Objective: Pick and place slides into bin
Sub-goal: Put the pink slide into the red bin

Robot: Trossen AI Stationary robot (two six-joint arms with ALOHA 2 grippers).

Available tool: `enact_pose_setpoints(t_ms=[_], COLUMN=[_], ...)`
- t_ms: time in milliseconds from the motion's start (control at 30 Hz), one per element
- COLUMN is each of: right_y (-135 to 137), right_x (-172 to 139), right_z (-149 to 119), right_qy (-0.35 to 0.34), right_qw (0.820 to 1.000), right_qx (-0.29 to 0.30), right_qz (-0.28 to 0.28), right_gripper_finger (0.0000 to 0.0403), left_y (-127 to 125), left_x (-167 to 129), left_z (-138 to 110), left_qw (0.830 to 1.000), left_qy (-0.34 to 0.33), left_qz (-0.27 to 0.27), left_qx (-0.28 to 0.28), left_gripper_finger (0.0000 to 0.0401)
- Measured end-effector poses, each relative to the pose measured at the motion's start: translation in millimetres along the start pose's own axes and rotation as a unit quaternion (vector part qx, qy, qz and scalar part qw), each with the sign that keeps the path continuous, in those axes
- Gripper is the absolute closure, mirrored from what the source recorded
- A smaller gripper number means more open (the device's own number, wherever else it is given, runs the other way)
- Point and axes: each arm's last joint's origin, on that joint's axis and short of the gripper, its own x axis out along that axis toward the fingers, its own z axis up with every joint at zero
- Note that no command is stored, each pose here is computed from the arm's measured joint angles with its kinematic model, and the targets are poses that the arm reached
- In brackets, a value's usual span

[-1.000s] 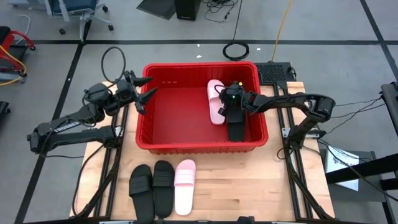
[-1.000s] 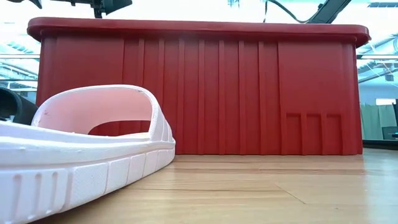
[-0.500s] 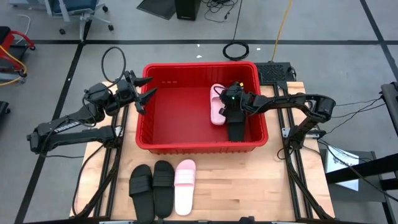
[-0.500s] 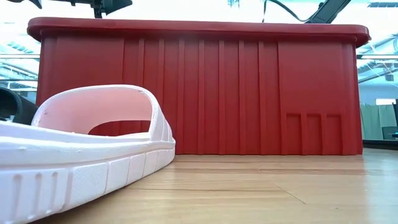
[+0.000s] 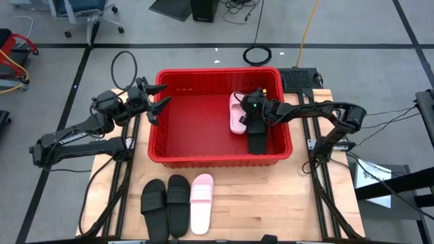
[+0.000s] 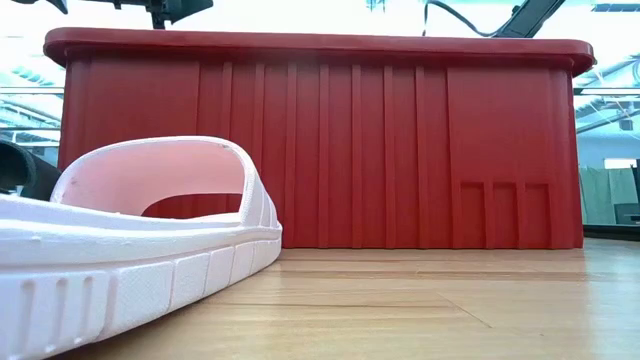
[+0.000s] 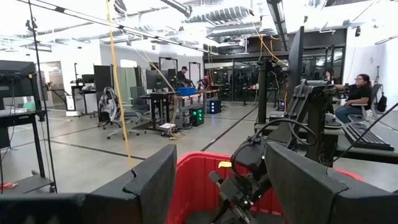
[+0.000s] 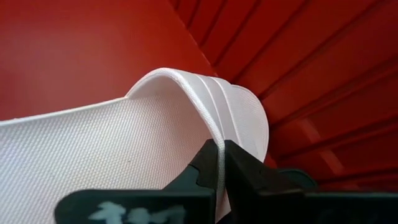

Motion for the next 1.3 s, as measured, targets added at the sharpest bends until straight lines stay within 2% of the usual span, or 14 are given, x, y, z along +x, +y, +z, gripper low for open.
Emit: enact_pose_setpoints(t_ms=[400,567,867,1133,1300], right_y=[-1,2,3,12,21], right_x=[0,0,0,-4,-14], right_z=[0,1,2,13,26], right_qy=[0.000,-0.014,-0.016,-0.066,-0.123], right_qw=[1.000,0.998,0.998,0.996,0.990], right_qx=[0.030,0.030,0.029,0.011,-0.005], right_qz=[0.001,0.058,0.061,0.065,0.069], right_gripper_finger=[0.0322,0.0281,0.0213,0.0184,0.0187], left_y=[0,0,0,0,-2], left_x=[0,0,0,0,0], left_z=[0,0,-1,-1,-1], left_qw=[1.000,1.000,1.000,1.000,0.999], left_qy=[0.000,0.000,0.003,0.004,0.004], left_qz=[0.000,0.000,0.000,-0.001,-0.034], left_qx=[0.000,-0.001,-0.008,-0.013,-0.024], left_gripper_finger=[0.0151,0.0151,0.0151,0.0151,0.0151])
